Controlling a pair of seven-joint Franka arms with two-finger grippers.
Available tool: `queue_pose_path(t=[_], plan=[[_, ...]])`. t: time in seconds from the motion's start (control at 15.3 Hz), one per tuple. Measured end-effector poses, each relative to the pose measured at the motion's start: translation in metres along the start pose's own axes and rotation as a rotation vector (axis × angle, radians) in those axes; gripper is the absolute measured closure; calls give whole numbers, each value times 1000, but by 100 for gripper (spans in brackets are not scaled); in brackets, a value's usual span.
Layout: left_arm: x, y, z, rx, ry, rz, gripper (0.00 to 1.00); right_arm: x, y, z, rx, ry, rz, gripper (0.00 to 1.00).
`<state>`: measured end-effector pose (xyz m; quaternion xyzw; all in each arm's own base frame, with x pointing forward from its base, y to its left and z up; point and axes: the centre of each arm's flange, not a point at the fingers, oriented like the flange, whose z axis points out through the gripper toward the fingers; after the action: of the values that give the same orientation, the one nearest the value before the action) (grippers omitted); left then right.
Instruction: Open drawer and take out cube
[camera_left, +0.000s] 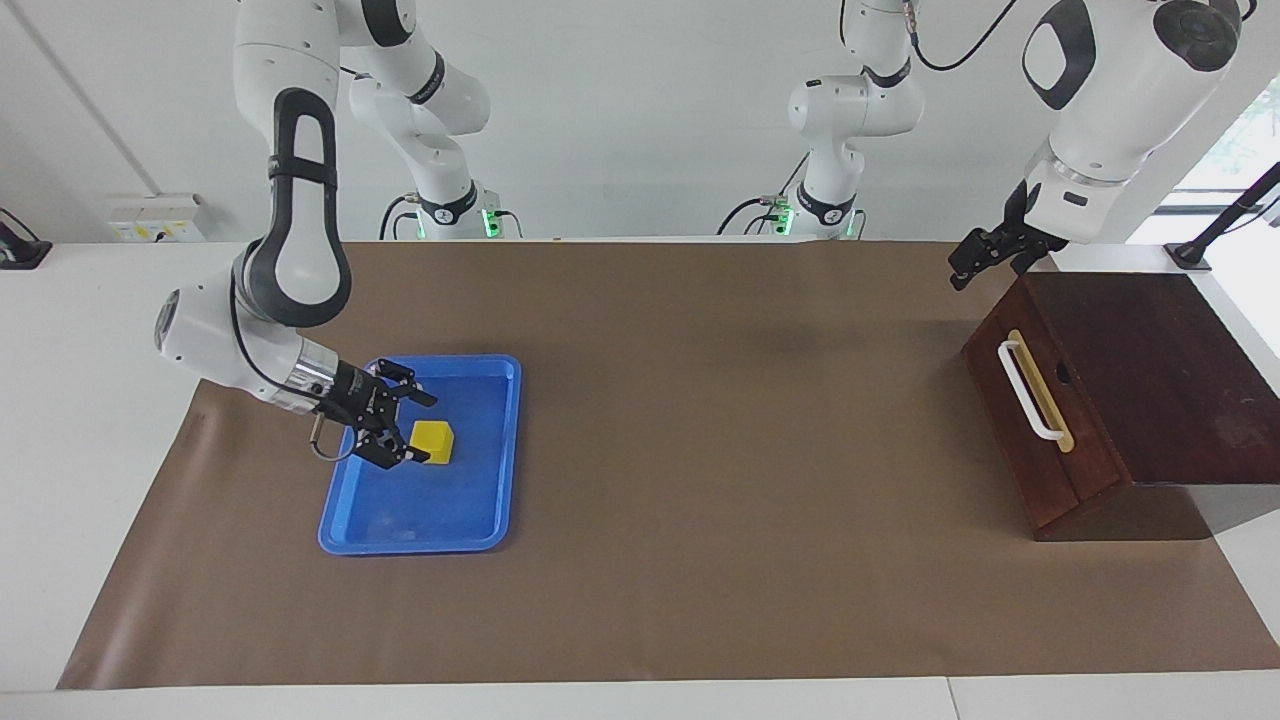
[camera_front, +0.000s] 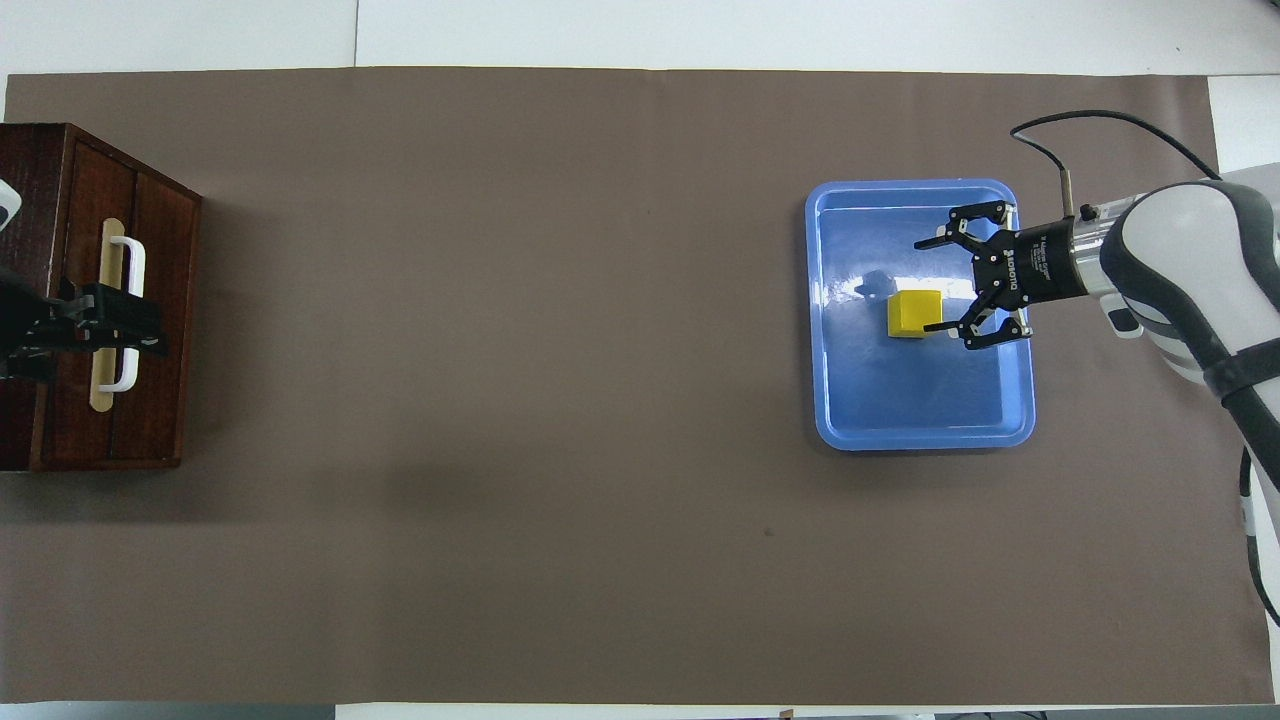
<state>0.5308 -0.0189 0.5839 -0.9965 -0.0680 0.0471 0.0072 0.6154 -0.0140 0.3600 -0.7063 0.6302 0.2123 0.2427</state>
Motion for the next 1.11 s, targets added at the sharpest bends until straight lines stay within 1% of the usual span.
queue_pose_path(t=[0.13,0.39,0.52,0.59,0.65,0.78,0.92,0.98,1.05,1.11], plan=[[0,0,0,0,-1,31,0,-31,4,-27,-17,52,-80,0],[2,13,6,5,-6,76,0,-95,23,-94,-104,207,-254,0],[3,16,8,6,-11,85,0,-122,33,-132,-127,289,-315,0],[4,15,9,6,-12,87,0,-138,42,-155,-141,342,-368,0],[3,15,5,5,-6,89,0,-148,50,-167,-176,373,-454,0],[-1,17,-11,-11,9,92,0,-156,63,-184,-251,412,-645,0],[-6,18,-25,-34,18,92,0,-157,72,-199,-345,462,-858,0],[-6,18,-29,-38,23,92,0,-157,74,-204,-384,476,-941,0],[-6,17,-29,-39,24,91,0,-156,76,-206,-413,480,-1005,0],[-6,17,-29,-40,23,90,0,-156,77,-206,-436,470,-1048,0]])
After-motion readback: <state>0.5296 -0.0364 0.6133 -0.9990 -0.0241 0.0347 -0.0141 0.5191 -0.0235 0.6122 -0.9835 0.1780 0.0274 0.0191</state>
